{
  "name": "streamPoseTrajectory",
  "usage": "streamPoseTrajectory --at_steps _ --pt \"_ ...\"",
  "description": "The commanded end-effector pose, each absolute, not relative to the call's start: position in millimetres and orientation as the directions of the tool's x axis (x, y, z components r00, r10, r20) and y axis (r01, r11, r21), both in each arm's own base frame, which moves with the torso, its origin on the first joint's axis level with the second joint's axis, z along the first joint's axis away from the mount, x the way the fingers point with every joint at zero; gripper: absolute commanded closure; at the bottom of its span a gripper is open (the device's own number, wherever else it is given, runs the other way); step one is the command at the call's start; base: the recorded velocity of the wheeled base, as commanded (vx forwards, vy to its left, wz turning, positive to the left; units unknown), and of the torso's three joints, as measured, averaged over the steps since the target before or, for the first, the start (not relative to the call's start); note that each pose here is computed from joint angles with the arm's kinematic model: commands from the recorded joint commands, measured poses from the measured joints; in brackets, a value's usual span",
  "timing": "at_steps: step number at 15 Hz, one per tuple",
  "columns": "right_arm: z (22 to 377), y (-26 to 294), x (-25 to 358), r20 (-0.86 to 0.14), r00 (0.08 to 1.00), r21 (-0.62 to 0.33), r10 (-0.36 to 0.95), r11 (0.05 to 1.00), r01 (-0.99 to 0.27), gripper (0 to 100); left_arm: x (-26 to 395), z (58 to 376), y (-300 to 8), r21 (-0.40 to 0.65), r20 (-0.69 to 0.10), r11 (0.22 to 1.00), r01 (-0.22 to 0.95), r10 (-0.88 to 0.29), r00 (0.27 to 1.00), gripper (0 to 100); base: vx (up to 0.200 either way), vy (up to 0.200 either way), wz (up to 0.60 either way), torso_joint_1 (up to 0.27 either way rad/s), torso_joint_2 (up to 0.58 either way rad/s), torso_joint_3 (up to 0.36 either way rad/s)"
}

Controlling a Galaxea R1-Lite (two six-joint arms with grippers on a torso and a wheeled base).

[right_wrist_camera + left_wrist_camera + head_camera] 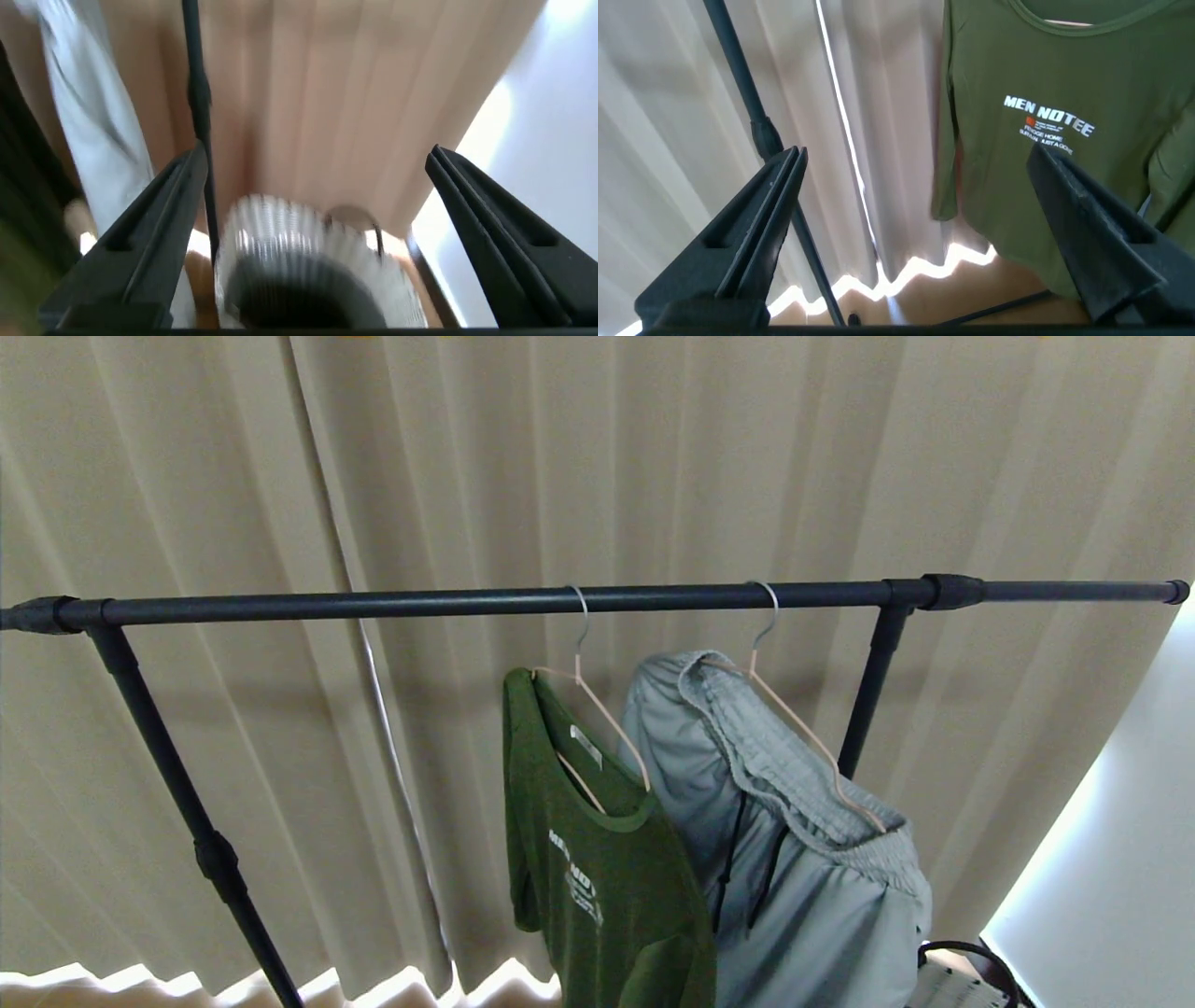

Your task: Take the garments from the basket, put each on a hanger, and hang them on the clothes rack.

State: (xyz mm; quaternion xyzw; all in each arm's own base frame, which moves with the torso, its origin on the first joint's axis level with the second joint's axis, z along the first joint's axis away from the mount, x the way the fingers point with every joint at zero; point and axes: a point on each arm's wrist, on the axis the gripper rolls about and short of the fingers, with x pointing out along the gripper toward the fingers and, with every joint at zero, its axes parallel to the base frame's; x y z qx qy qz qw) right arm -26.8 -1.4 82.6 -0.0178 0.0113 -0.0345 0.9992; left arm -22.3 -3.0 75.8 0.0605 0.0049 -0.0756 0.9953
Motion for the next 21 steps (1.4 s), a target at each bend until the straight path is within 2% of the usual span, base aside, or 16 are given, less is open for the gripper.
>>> streamPoseTrajectory --at_steps 1,5,21 --pt "77.7 -1.4 -25.3 -0.031 0.997 -0.014 -0.067 0.998 0.067 0 -21.9 75.5 -3.0 0.119 -0.023 0.981 0.151 -0.150 0.988 0 0.000 0.000 0.00 0.000 0.00 0.000" --pt "78.0 -1.4 -25.3 -0.028 0.997 0.038 -0.069 0.997 0.070 0 -22.1 75.3 -2.7 0.108 -0.017 0.985 0.136 -0.135 0.991 0 0.000 0.000 0.00 0.000 0.00 0.000" --pt "78.0 -1.4 -25.3 -0.028 0.997 0.038 -0.067 0.997 0.068 0 -22.1 75.3 -2.7 0.105 -0.017 0.985 0.134 -0.133 0.991 0 0.000 0.000 0.00 0.000 0.00 0.000"
